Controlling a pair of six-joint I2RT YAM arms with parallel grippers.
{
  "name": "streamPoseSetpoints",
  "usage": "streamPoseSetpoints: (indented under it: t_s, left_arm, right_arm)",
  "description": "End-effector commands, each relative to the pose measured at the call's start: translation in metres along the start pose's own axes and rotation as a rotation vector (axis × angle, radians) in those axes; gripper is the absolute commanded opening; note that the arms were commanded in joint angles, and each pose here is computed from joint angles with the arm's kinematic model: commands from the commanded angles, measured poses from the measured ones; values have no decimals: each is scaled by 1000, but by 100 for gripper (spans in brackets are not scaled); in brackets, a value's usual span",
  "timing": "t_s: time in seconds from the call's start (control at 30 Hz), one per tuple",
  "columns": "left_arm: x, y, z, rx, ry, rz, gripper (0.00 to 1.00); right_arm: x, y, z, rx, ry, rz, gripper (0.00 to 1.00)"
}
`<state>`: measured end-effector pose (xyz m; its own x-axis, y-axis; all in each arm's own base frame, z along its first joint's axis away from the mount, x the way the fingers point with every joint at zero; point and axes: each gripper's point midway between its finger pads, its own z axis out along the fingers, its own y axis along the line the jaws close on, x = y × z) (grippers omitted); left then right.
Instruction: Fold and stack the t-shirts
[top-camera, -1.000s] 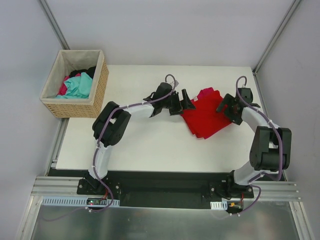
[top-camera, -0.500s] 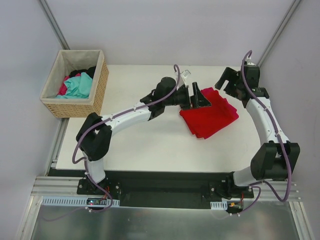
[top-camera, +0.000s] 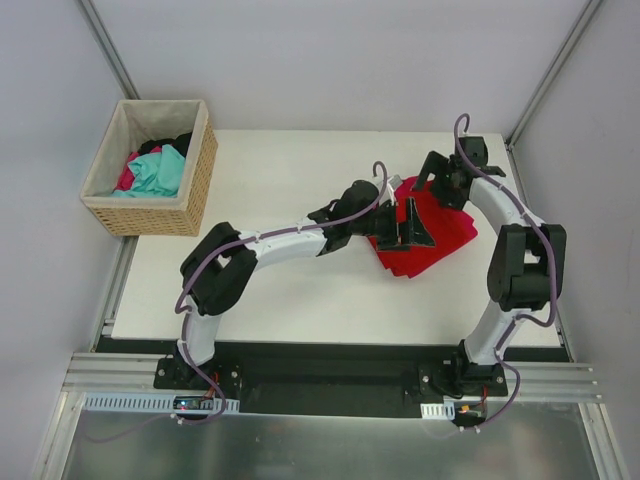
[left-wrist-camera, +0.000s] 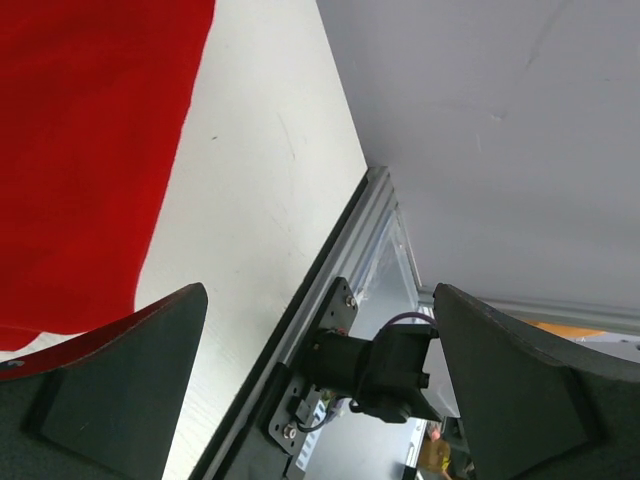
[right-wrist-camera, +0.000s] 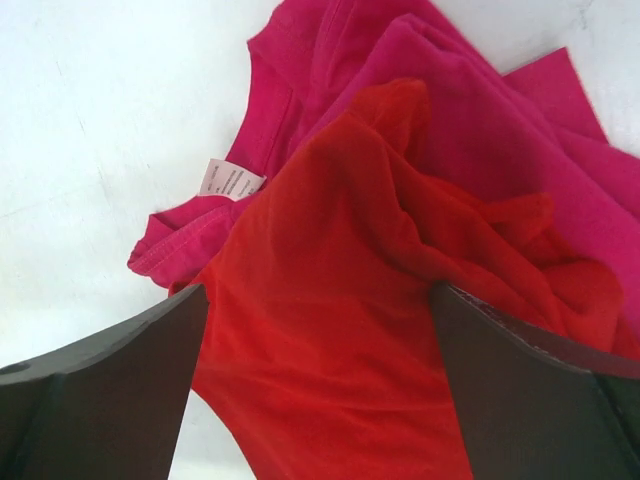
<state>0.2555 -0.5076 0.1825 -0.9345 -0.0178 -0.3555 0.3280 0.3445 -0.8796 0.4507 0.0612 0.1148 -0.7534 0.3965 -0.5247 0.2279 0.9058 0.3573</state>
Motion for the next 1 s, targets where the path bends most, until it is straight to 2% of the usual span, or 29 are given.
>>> streamPoseSetpoints:
  t_s: [0.0,0.2,0.5,0.73,0.97]
  left_arm:
    - [-12,-13,1,21,-30,57,97]
    - [-7,-1,8,12,-3,34,97]
    - [-9,-10,2,27,-17,42,97]
    - [-8,-9,1,29,-24,38,97]
    - [-5,1,7,19,-15,28,96]
  right_arm:
    - [-19,27,-8,-63,-52,-13,97]
    - [-31,30,-27,-41,-96,-49,96]
    - [-52,61,-89,-79,-189,-100,97]
    - [-36,67,-88,-69,-164,-121,97]
    - [-20,54,-60,-22,-105,-123,97]
